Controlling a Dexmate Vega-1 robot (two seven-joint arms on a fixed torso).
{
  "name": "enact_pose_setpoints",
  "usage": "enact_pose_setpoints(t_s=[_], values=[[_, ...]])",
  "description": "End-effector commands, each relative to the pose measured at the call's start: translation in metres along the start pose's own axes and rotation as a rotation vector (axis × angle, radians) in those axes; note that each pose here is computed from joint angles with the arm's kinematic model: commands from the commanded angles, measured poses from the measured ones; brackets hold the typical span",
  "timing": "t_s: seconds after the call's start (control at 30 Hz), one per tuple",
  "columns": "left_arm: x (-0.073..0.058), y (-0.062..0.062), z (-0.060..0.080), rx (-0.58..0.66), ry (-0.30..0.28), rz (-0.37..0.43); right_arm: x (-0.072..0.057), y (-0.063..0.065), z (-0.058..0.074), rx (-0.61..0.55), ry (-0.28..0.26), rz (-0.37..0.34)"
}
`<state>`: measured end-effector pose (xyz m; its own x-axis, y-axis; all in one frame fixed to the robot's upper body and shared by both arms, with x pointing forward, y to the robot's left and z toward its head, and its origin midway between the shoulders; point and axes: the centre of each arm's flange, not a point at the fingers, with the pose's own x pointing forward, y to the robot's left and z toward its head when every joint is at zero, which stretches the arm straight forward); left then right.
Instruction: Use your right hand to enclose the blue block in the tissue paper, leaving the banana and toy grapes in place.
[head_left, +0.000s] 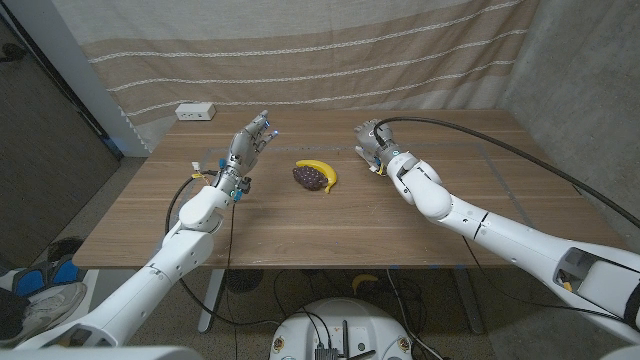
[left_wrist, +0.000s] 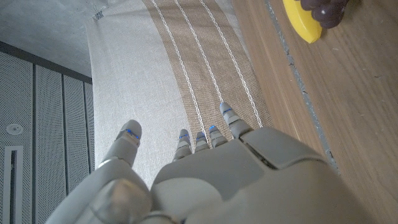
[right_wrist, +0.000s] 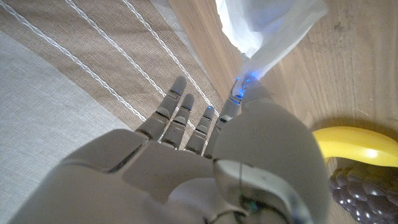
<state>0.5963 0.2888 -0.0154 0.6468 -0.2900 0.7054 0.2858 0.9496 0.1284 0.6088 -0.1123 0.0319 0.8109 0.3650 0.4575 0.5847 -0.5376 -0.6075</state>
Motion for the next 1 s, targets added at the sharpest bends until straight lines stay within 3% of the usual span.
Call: enact_pose_setpoints(t_s=[0.03, 0.2, 1.0], values=[[-0.001, -0.002, -0.001, -0.007, -0.009, 0.010, 0.008, -0.007, -0.008, -0.040, -0.020, -0.039], [-0.002, -0.002, -0.001, -0.001, -0.006, 0.020, 0.015, -0.002, -0.010, -0.052, -0.036, -0.042], [0.003, -0.015, -0.003, 0.011, 0.013, 0.084, 0.052, 0.029, 0.006, -0.064, -0.130, -0.047]])
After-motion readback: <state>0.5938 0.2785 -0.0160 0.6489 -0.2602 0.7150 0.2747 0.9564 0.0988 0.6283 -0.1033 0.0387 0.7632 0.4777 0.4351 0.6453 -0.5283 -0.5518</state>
